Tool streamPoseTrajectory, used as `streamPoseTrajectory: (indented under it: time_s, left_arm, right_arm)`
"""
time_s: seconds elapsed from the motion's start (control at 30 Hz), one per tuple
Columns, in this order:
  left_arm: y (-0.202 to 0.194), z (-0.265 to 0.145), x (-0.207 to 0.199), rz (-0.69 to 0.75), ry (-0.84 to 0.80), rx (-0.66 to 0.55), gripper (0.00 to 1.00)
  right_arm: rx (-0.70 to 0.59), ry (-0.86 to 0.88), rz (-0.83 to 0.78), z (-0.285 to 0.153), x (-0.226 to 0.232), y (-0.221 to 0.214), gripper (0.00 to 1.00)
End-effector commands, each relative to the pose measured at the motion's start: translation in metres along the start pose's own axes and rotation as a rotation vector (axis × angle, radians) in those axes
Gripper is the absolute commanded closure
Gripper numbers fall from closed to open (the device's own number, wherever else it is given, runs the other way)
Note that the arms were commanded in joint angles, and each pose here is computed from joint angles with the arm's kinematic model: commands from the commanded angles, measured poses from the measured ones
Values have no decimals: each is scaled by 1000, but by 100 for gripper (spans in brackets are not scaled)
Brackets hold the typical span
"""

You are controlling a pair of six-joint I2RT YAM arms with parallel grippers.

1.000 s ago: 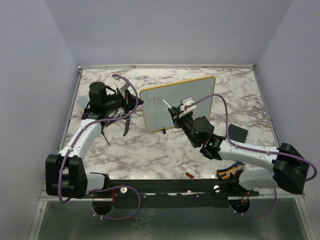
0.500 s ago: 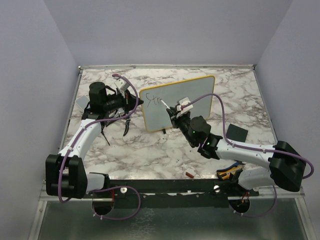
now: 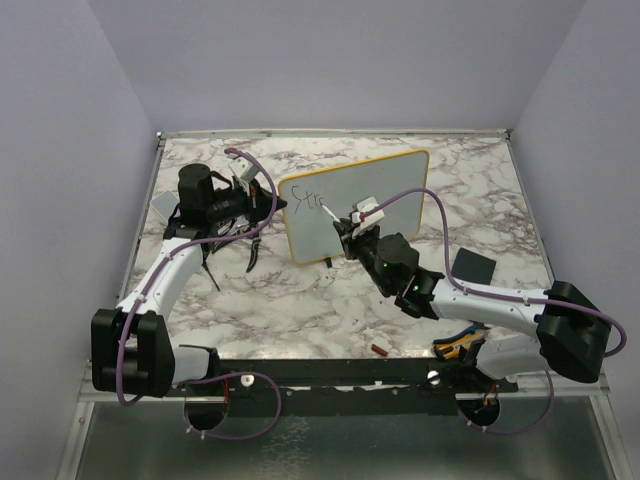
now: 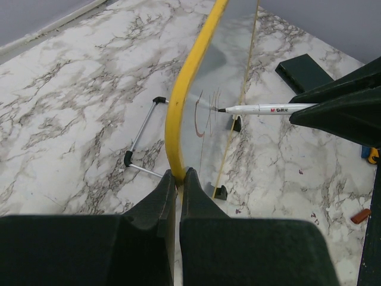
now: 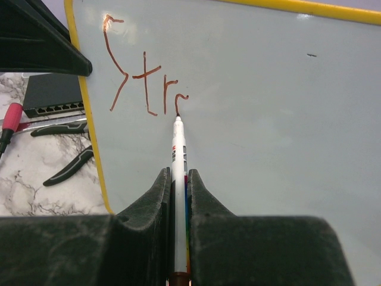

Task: Write a sentence on the whiteboard

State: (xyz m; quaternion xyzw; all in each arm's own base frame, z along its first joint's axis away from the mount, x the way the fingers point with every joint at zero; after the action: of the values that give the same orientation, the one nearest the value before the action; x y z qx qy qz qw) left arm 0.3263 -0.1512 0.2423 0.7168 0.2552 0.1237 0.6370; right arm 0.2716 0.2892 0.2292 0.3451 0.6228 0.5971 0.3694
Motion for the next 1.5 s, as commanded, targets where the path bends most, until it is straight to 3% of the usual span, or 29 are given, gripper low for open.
streamPoseTrajectory:
  time_s: [0.0, 0.73, 1.0, 1.47]
  left_arm:
    - [-12, -2, 5, 16, 40, 35, 100]
    - [-13, -3, 5, 16, 40, 35, 100]
    - [-12, -2, 5, 15, 39, 34, 100]
    - [-12, -2, 7, 14, 53, 35, 100]
  right_arm:
    - [24, -70, -8, -5, -14, -7, 99]
    - [-84, -62, -20, 6, -10, 32, 99]
    - [-72, -48, -17, 8, -7, 28, 99]
    - [-100, -33, 13, -11, -14, 39, 99]
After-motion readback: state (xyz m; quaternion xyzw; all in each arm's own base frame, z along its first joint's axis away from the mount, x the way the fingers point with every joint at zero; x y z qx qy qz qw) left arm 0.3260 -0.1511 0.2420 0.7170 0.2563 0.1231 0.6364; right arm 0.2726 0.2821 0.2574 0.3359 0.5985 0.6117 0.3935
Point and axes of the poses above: each gripper's point midway between its finger pads, its own z axis out along the fingers, its own x axis along the line the jaws close on, y = z × x, the point moved 3 cm from there along -z, back along the fingers, and after that the axes turned 1 degree about z, right-handed, at the moved point
